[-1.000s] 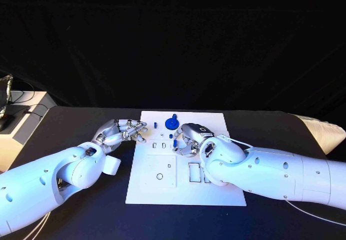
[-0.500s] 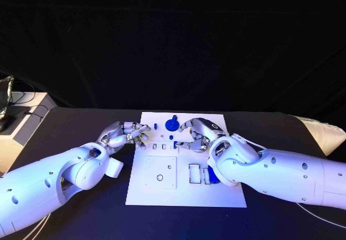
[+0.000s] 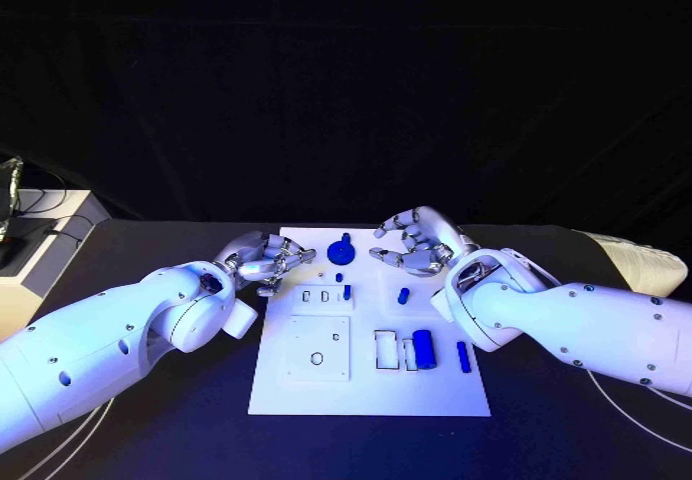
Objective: Assemble the parts on the task board
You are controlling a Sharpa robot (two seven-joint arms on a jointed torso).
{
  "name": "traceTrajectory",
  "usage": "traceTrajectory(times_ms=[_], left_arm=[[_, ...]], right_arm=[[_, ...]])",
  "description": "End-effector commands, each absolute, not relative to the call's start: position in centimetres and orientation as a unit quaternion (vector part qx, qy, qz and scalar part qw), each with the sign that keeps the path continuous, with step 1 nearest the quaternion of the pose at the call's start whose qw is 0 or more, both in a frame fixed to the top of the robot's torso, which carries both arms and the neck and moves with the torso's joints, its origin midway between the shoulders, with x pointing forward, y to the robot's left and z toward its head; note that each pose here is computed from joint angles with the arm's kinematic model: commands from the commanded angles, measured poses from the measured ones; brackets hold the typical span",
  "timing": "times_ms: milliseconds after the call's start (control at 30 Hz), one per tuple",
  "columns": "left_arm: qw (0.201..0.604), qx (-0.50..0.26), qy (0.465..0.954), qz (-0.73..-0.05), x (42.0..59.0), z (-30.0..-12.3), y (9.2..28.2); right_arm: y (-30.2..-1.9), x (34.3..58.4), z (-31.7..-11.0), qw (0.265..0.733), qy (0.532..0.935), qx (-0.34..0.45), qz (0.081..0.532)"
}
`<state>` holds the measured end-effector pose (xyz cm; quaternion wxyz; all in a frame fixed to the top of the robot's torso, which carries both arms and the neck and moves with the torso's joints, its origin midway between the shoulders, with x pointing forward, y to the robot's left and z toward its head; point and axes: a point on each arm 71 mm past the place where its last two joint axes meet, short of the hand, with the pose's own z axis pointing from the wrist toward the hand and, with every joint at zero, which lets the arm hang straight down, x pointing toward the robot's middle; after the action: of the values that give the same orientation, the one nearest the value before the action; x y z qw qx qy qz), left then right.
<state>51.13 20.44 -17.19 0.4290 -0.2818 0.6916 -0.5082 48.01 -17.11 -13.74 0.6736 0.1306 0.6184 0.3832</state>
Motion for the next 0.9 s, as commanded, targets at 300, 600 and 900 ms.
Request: traceTrajectory(times_ms=[300,600,900], left_arm=[[0.416,-0.209,0.807,-0.362,52.8,-16.8,18.3],[0.395,-0.154,0.861,-0.279,53.7,-17.4,15.8],[0.379,-0.107,0.887,-0.240,54.3,-17.7,13.2]], right_arm=[[-20.1,50.6,-12.6,0.643,0.614,0.229,0.397],[-21.0,52.1,-12.5,0.633,0.634,0.236,0.376],[-21.3,53.4,-12.4,0.645,0.628,0.239,0.365]])
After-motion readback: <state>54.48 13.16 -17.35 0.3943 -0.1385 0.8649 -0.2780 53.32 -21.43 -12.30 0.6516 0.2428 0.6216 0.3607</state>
